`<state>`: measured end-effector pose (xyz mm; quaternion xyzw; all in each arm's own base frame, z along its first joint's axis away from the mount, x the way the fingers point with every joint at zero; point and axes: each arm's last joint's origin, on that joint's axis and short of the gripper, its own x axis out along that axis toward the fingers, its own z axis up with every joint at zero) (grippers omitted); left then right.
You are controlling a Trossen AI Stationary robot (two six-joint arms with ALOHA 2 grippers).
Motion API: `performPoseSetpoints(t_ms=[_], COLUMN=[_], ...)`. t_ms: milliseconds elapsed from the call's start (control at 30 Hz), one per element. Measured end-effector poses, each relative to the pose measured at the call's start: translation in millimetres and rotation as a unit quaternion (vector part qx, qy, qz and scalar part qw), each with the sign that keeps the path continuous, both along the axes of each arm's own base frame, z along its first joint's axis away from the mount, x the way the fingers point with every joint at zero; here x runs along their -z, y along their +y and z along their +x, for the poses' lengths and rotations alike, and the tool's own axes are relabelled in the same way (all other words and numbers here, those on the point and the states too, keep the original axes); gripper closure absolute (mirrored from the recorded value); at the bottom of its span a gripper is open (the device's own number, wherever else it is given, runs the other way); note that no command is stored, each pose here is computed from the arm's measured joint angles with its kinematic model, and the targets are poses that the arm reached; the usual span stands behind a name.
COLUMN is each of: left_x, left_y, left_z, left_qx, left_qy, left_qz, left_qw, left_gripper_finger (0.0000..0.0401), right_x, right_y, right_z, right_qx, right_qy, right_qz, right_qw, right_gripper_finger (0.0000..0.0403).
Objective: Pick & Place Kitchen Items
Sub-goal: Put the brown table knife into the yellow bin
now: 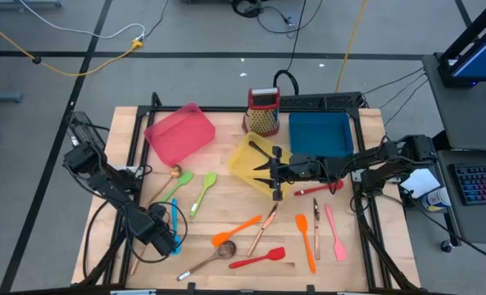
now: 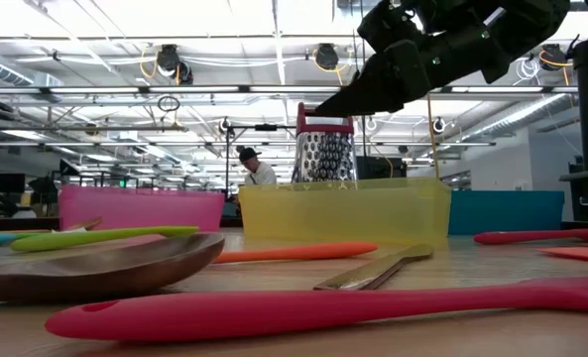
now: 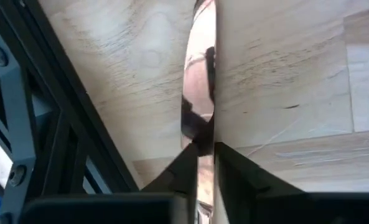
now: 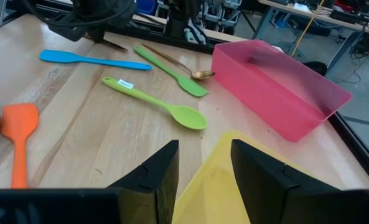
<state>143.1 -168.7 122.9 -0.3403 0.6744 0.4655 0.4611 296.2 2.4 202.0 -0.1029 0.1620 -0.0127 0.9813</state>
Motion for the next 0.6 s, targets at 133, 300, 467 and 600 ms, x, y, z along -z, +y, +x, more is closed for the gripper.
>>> performPoseSetpoints(t_ms=[133,300,467,600], left_x=[0.2,0.3,-1.6,-9.4], left_y=[0.0,0.4,2.4,3.8], left_z=[0.3,0.1,4.7,10.0], left_qx=[0.015,0.017,0.017,0.035], left_qy=[-0.006,-0.005,-0.007,-0.005], left_qz=[-0.001,0.0,0.005,-0.001], left_qw=[1.0,1.0,1.0,0.999], left_gripper_finger=[0.0394,0.0391,0.0392,0.0386], right_x=[0.0,0.0,-0.4,-0.9], right_y=[0.0,0.0,0.0,0.0], right_z=[0.0,0.0,0.1,0.3], right_qx=[0.0,0.0,0.0,0.0], right_qy=[0.0,0.0,-0.002,-0.005], right_qz=[0.0,0.0,0.0,0.0], right_qw=[1.0,1.0,1.0,1.0], right_gripper_finger=[0.0264,0.0264,0.0264,0.0264])
